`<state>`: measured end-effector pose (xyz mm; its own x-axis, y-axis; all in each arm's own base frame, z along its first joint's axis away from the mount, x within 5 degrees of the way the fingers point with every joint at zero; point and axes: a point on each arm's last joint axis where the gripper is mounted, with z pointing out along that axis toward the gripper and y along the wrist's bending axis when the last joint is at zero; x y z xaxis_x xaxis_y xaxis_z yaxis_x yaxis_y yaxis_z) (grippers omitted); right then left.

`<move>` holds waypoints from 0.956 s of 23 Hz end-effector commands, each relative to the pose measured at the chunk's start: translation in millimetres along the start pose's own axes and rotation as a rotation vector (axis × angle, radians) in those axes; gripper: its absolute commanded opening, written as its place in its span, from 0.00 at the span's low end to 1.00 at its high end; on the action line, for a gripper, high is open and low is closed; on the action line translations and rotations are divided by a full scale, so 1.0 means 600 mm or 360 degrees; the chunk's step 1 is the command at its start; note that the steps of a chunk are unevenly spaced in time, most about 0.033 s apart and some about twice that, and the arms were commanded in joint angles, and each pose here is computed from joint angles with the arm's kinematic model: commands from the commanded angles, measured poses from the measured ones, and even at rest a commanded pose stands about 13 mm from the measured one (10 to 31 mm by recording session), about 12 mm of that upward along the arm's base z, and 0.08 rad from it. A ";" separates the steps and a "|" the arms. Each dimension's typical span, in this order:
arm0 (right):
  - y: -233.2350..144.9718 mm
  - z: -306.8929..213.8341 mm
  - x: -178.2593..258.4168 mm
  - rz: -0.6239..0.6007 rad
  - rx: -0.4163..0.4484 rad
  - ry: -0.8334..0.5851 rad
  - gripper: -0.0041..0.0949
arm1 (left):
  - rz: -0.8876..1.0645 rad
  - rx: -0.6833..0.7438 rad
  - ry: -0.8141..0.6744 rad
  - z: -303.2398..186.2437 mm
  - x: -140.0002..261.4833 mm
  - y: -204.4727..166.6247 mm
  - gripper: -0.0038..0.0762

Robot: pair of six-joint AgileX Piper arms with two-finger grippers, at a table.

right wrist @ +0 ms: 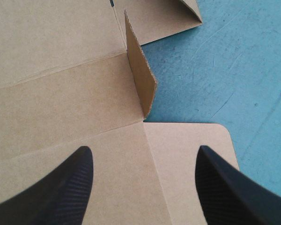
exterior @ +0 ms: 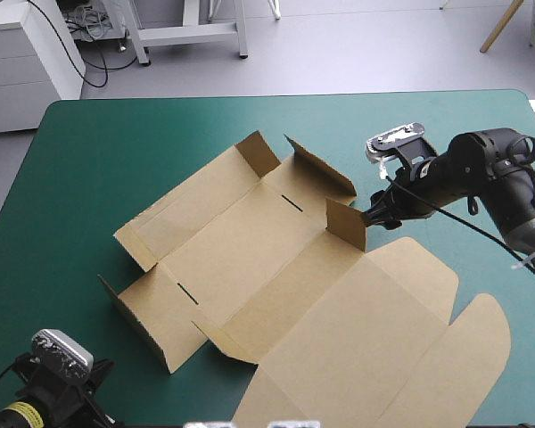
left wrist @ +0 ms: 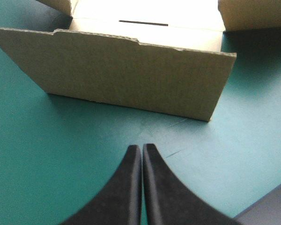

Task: Fold the box

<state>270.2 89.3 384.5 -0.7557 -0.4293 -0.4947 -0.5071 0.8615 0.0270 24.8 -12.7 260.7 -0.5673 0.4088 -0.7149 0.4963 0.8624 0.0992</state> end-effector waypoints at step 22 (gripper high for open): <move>-0.041 0.228 -0.079 -0.0510 -0.0263 0.0197 0.51 | -0.0020 -0.0009 -0.0099 -0.006 -0.016 0.002 0.04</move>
<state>376.8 126.7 267.8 -0.6201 -0.7072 -0.3398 -0.7633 0.6438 0.0531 24.8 -12.6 260.7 -0.5676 0.4085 -0.7148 0.4957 0.8628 0.0995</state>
